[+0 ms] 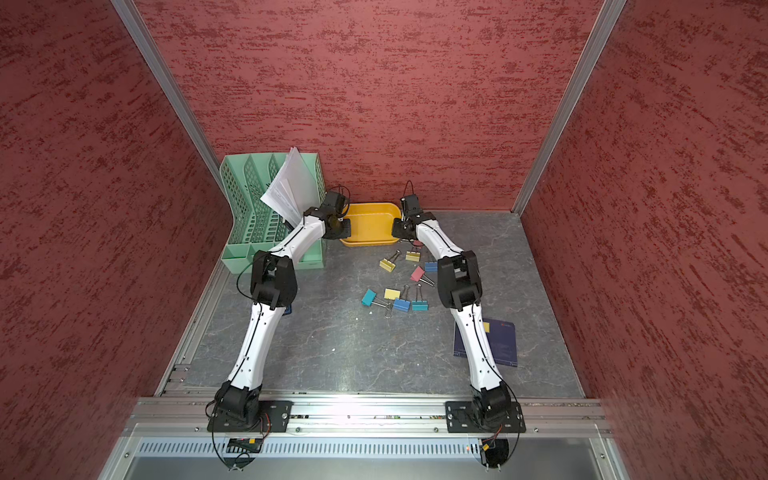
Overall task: Put the binder clips in the storage box
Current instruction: Pick up the storage box at the center of the board, then place the storage box at the center of the board.
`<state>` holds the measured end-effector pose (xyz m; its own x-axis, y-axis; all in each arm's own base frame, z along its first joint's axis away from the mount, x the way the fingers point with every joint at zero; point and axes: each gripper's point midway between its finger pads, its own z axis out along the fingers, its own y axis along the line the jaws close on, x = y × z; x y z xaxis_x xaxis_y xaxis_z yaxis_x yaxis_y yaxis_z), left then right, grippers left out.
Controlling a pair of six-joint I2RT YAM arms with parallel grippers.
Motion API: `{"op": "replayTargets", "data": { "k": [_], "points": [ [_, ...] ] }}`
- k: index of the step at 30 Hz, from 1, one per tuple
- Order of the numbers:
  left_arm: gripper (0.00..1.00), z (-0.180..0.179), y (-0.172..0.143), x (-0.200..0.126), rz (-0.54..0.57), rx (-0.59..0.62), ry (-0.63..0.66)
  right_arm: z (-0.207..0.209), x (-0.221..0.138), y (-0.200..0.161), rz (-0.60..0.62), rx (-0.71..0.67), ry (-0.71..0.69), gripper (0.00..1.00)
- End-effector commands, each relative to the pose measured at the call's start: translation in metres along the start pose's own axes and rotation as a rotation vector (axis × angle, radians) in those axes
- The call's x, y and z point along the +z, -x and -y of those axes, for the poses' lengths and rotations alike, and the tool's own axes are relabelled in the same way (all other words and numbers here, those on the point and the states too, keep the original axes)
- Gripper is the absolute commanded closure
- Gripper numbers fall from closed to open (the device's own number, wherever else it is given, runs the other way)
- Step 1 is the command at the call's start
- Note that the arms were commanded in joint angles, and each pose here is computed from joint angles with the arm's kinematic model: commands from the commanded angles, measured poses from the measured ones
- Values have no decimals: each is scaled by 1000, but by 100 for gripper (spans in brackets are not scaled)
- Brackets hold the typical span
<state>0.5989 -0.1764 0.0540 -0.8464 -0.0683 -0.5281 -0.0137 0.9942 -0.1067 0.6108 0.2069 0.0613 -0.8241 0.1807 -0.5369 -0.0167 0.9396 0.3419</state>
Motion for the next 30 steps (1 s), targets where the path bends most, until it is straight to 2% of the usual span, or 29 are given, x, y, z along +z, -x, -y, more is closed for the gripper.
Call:
{"op": "replayTargets", "data": {
  "k": [1,5,9,13,18,23,26,30],
  "points": [
    [83,12,17,-38,82,18,-42,-34,-50,25,84,-39,80,94],
    [85,16,16,-86,142,22,-71,-55,-102,24,150,-92,93,95],
    [85,26,-4,-145,179,37,-122,-69,-162,-2,150,-115,102,95],
    [84,26,-58,-190,162,32,-145,-84,-234,-56,119,-139,128,90],
    [82,27,-151,-236,99,38,-172,-75,-297,-167,-29,-128,138,90],
    [82,17,-253,-250,4,-2,-192,-46,-328,-281,-151,-55,154,90],
    [81,11,-292,-249,-17,-33,-199,-24,-332,-326,-211,-28,140,88],
    [81,-2,-331,-242,-62,-32,-152,-2,-330,-365,-270,-20,100,83]
  ]
}}
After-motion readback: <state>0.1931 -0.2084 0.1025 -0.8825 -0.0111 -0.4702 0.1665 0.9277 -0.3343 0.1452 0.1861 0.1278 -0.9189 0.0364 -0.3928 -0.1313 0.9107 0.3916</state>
